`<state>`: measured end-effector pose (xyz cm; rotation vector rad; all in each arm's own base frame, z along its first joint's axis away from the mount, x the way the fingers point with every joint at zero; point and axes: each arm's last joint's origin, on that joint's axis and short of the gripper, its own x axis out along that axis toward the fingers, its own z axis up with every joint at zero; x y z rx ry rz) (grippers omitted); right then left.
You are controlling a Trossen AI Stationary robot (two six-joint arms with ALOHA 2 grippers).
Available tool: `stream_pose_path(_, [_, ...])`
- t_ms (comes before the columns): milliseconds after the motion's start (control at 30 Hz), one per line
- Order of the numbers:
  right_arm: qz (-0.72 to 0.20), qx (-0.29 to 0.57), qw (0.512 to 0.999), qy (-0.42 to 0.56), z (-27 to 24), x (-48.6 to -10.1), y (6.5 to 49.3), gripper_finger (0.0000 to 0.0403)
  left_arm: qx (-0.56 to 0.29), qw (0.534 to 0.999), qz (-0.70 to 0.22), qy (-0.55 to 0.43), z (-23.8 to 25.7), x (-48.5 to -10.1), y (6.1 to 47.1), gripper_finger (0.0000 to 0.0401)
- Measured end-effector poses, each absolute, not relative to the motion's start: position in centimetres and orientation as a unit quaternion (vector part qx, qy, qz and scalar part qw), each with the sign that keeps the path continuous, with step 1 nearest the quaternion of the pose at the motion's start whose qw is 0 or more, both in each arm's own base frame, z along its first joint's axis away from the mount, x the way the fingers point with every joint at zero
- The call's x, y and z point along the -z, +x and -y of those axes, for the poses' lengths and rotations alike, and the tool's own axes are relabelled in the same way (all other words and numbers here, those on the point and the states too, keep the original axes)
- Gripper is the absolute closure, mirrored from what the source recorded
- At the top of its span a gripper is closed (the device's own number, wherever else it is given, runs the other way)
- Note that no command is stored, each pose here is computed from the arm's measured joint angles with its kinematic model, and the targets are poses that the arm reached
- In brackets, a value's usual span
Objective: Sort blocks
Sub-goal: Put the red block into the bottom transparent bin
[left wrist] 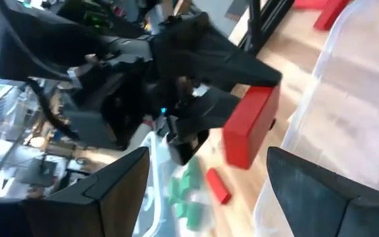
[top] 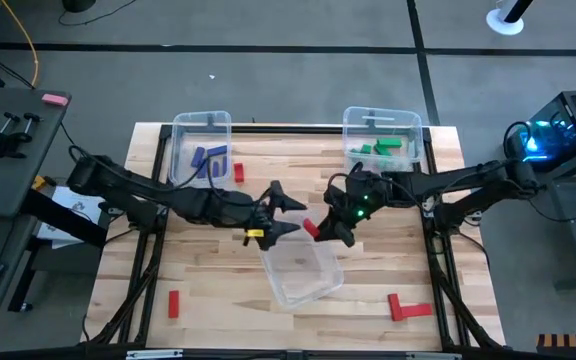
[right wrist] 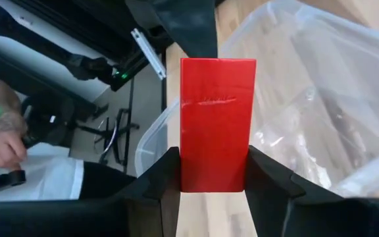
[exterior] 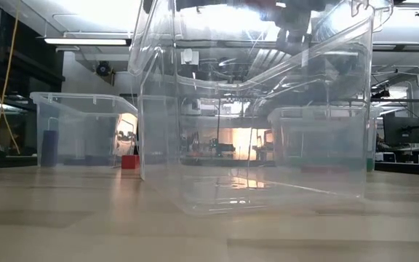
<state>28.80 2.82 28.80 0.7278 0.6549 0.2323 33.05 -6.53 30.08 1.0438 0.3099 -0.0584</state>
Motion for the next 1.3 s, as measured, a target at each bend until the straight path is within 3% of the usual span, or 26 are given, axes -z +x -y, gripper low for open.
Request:
stream_pose_path(200, [-0.302,-0.125,0.882,0.34,-3.3,-29.9,29.3,0.0276,0.085,0.873,-0.148,0.457,7.0,-29.6,33.3,0.0107])
stream_pose_path(400, [-0.329,-0.118,0.881,0.317,-3.3,-30.3,30.0,0.0276,0.082,0.884,-0.147,0.437,7.0,-29.6,33.3,0.0107])
stream_pose_path(600, [-0.372,-0.112,0.868,0.311,-4.1,-29.1,31.3,0.0276,-0.074,0.853,-0.217,0.469,5.7,-31.6,31.0,0.0107])
stream_pose_path(733, [-0.374,-0.084,0.877,0.291,-4.7,-28.3,32.6,0.0261,-0.157,0.898,-0.205,0.355,4.5,-34.8,27.1,0.0107])
stream_pose_path(933, [-0.371,-0.084,0.899,0.215,-5.3,-28.2,34.2,0.0131,-0.211,0.96,-0.155,0.096,3.0,-37.8,20.7,0.0107])
stream_pose_path(1033, [-0.36,-0.108,0.908,0.188,-5.3,-29.9,34.7,0.0092,-0.225,0.966,-0.124,-0.018,2.6,-38.0,18.5,0.0107])
stream_pose_path(1133, [-0.373,-0.107,0.906,0.169,-5.0,-32.0,34.4,0.008,-0.225,0.965,-0.101,-0.086,2.5,-37.6,17.4,0.0107])
stream_pose_path(1300, [-0.476,-0.057,0.866,0.145,-5.7,-34.7,31.7,0.0083,-0.215,0.964,-0.099,-0.119,3.1,-35.6,17.5,0.0107])
